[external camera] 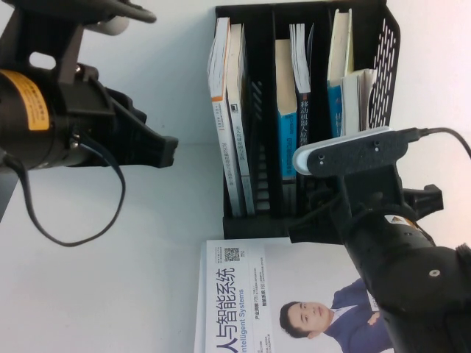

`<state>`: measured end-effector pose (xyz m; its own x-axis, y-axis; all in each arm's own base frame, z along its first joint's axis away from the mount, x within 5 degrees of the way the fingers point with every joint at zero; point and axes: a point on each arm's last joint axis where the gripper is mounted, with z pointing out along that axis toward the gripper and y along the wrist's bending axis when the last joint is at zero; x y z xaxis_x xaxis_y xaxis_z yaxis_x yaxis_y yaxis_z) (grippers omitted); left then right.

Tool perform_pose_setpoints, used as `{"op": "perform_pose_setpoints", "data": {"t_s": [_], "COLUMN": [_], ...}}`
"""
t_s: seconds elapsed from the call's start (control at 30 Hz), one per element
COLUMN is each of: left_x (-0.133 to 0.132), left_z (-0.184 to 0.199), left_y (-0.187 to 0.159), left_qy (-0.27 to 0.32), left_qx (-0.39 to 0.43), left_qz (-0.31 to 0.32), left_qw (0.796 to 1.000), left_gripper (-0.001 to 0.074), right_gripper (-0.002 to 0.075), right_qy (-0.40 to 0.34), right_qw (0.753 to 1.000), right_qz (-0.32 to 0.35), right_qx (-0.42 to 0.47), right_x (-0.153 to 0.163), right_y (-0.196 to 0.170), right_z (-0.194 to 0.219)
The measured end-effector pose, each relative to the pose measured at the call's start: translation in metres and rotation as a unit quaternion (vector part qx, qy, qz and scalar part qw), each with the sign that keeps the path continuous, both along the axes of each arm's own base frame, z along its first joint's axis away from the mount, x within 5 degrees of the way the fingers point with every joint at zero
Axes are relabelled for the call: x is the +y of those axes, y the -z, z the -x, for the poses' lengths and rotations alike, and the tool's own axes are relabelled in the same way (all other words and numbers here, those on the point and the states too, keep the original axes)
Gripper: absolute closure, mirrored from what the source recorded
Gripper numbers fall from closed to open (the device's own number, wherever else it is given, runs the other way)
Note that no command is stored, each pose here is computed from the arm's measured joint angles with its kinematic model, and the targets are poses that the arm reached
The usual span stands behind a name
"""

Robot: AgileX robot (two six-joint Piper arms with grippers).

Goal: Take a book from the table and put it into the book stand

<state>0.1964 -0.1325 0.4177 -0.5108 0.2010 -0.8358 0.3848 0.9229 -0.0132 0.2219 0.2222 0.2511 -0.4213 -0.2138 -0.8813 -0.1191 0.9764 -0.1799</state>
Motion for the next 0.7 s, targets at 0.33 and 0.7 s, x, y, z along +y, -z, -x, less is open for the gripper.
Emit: {"op": "perform_pose_setpoints", "data": {"t_s": [0.33, 0.7], "left_x": [0.008, 0.012], "left_z": [0.008, 0.012], "left_y": [-0.004, -0.007], "left_qy": [0.008, 0.023], "left_qx": [-0.007, -0.018], "left_qz": [-0.029, -0.052], "left_qw": [1.000, 0.998], "left_gripper": [0.0737, 0.0737], "right_gripper": [0.0340, 0.0340], "right_qy": [0.027, 0.053], "right_qw": [0.999, 0.998], "right_qz": [-0.039, -0.001], "right_qx": [-0.011, -0.037], "right_x": [0.007, 0.011], "right_y": [0.010, 0.017], "right_z": [-0.006, -0.004]}}
